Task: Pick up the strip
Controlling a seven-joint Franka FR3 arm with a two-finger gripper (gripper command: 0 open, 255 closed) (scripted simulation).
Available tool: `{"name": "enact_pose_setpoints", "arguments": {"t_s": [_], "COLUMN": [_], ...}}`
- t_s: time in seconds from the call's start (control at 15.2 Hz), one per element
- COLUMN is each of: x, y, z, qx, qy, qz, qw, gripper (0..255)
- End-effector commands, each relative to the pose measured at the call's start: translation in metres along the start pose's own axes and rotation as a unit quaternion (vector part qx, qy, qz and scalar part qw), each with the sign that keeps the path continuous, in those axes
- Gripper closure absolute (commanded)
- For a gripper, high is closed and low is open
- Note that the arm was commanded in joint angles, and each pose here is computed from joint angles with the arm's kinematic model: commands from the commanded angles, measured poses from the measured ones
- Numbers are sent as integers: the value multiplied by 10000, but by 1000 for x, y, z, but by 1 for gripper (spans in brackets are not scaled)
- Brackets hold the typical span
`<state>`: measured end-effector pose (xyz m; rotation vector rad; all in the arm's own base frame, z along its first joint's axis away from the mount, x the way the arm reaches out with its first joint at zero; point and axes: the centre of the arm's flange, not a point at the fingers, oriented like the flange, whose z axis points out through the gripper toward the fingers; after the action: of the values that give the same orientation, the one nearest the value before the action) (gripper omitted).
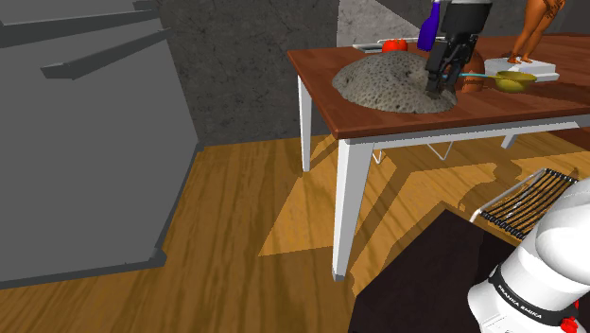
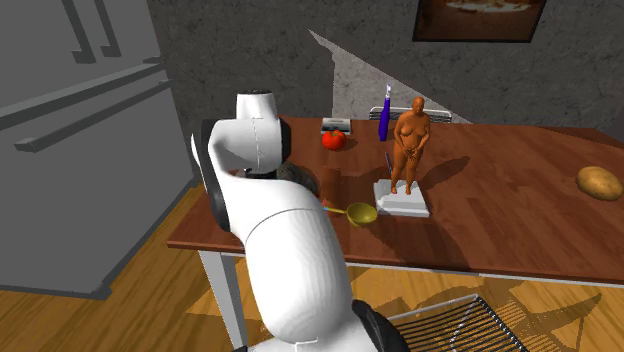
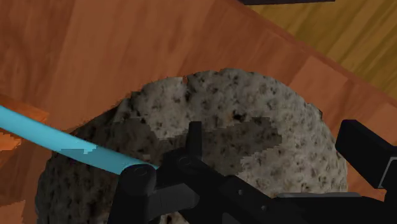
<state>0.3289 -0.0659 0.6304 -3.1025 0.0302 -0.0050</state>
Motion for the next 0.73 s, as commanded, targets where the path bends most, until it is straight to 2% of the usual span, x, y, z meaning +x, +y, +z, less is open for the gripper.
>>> {"name": "enact_pose_setpoints", "arguments": {"t_s": [0.0,0.33,0.66], "x": [10,33,50], "y": [27,83,140], "z": [-8,-31,-56], "qx": [-18,-48,-78], "qy": [10,41,71], "qz": [189,644,1098], "qw": [9998,9979,9939], "gripper": [0,0,0]}}
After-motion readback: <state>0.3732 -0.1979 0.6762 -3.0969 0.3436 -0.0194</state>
